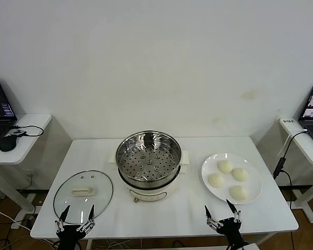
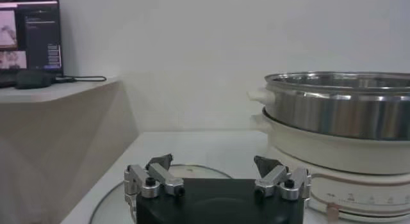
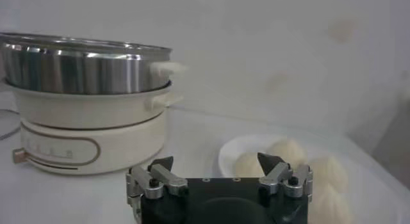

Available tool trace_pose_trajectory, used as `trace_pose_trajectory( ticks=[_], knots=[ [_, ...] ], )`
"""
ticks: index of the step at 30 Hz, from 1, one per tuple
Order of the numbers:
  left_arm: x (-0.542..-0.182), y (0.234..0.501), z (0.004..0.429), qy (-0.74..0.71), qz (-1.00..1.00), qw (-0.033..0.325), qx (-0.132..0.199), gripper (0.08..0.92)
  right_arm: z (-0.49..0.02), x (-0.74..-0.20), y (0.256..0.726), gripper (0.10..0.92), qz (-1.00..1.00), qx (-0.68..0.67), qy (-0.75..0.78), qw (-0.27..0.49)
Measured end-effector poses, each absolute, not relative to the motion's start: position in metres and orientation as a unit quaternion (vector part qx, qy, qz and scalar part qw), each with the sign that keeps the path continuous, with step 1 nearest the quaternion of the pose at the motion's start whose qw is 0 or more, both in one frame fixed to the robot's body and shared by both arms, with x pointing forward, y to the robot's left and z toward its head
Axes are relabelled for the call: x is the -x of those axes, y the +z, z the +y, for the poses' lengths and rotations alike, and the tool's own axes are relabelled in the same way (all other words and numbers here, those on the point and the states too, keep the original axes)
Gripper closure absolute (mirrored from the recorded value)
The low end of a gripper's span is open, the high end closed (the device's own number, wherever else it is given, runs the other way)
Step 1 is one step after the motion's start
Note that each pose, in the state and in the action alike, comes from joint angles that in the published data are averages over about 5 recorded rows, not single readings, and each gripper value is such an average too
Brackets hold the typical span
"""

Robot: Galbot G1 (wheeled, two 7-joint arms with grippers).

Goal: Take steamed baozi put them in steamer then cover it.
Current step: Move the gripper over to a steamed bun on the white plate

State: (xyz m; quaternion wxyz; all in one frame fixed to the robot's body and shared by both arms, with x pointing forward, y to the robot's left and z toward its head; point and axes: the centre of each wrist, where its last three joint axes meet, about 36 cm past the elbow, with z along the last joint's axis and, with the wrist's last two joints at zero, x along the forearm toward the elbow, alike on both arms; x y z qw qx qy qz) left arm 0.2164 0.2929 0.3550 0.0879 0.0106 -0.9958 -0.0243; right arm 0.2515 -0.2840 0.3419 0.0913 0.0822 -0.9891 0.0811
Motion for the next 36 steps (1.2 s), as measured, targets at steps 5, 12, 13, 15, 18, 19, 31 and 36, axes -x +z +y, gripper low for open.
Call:
trace_pose_trajectory(
  ticks=[5, 12, 13, 15, 18, 19, 31, 36],
  knots=[
    [-0.220, 0.356, 0.293, -0.039, -0.995, 0.089, -0.003, 0.177, -0.299, -0.265, 0.350, 0.200, -0.985, -0.080, 0.126, 0.089],
    [-0.224, 0.363, 0.292, -0.075, -0.992, 0.100, 0.005, 0.177, -0.342, -0.304, 0.374, 0.200, -0.958, -0.087, 0.257, 0.093],
    [-0.225, 0.365, 0.292, -0.080, -0.992, 0.101, 0.005, 0.177, -0.348, -0.310, 0.379, 0.200, -0.952, -0.091, 0.277, 0.093],
    [-0.227, 0.368, 0.292, -0.091, -0.990, 0.104, 0.004, 0.177, -0.361, -0.324, 0.389, 0.200, -0.938, -0.101, 0.318, 0.094],
    [-0.228, 0.371, 0.292, -0.104, -0.989, 0.109, 0.001, 0.177, -0.380, -0.347, 0.405, 0.199, -0.914, -0.121, 0.374, 0.099],
    [-0.228, 0.372, 0.292, -0.107, -0.988, 0.111, -0.001, 0.177, -0.386, -0.355, 0.411, 0.200, -0.906, -0.129, 0.391, 0.101],
    [-0.228, 0.382, 0.285, -0.137, -0.982, 0.132, -0.011, 0.177, -0.436, -0.474, 0.480, 0.200, -0.790, -0.261, 0.531, 0.159],
    [-0.228, 0.385, 0.285, -0.148, -0.979, 0.137, -0.018, 0.177, -0.443, -0.517, 0.499, 0.199, -0.743, -0.318, 0.552, 0.204]
  ],
)
